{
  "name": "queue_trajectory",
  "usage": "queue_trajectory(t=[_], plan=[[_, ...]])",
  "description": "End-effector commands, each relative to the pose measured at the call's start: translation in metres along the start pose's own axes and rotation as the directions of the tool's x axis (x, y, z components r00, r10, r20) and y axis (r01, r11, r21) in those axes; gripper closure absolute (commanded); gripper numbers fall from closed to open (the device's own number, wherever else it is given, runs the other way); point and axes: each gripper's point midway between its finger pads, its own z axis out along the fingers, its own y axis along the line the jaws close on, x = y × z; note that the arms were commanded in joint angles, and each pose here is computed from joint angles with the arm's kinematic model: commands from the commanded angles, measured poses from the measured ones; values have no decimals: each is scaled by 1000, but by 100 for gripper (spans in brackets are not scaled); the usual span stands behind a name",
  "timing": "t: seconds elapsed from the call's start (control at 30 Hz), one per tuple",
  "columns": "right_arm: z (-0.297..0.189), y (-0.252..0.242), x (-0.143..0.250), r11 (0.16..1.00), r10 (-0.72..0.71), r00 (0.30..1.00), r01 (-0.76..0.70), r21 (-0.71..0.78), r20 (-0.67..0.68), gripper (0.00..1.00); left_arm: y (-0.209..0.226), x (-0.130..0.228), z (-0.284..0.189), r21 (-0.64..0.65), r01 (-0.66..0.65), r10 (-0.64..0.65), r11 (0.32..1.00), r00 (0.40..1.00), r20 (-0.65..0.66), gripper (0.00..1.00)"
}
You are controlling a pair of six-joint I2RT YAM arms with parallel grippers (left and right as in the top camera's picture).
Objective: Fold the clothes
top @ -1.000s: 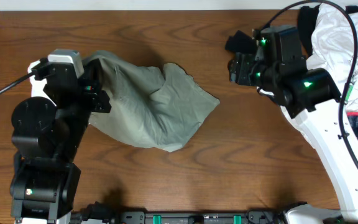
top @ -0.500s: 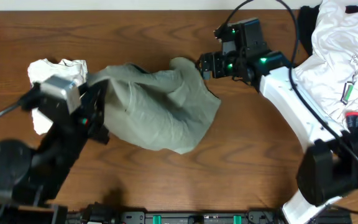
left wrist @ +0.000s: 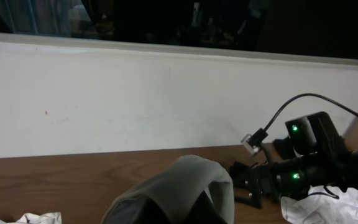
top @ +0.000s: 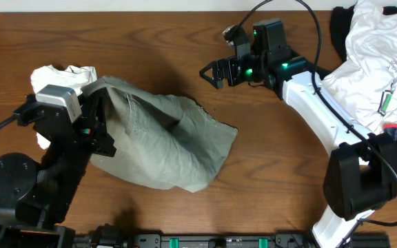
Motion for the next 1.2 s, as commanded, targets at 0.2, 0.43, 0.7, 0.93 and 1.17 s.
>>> queue_trajectory(t=[0.2, 0.43, 0.7, 0.93, 1.17], plan=[[49, -14, 47, 982, 156, 975, -170, -77, -156, 1, -7, -15, -8, 25, -14, 13, 1000, 999, 47, 94], [72, 1, 69, 966, 150, 962, -191, -173, -226, 1, -7, -15, -7, 25, -14, 13, 1000, 999, 46, 94], [79, 20, 74, 951, 126, 961, -188, -246, -247, 1, -7, -15, -7, 25, -14, 13, 1000, 999, 46, 94], [89, 13, 96, 963, 155, 939, -213, -165, -307, 1, -7, -15, -7, 25, -14, 13, 1000, 999, 46, 94], [105, 29, 117, 962, 132, 923, -208, -180, -361, 1, -7, -15, -7, 25, -9, 8, 1000, 999, 46, 94]])
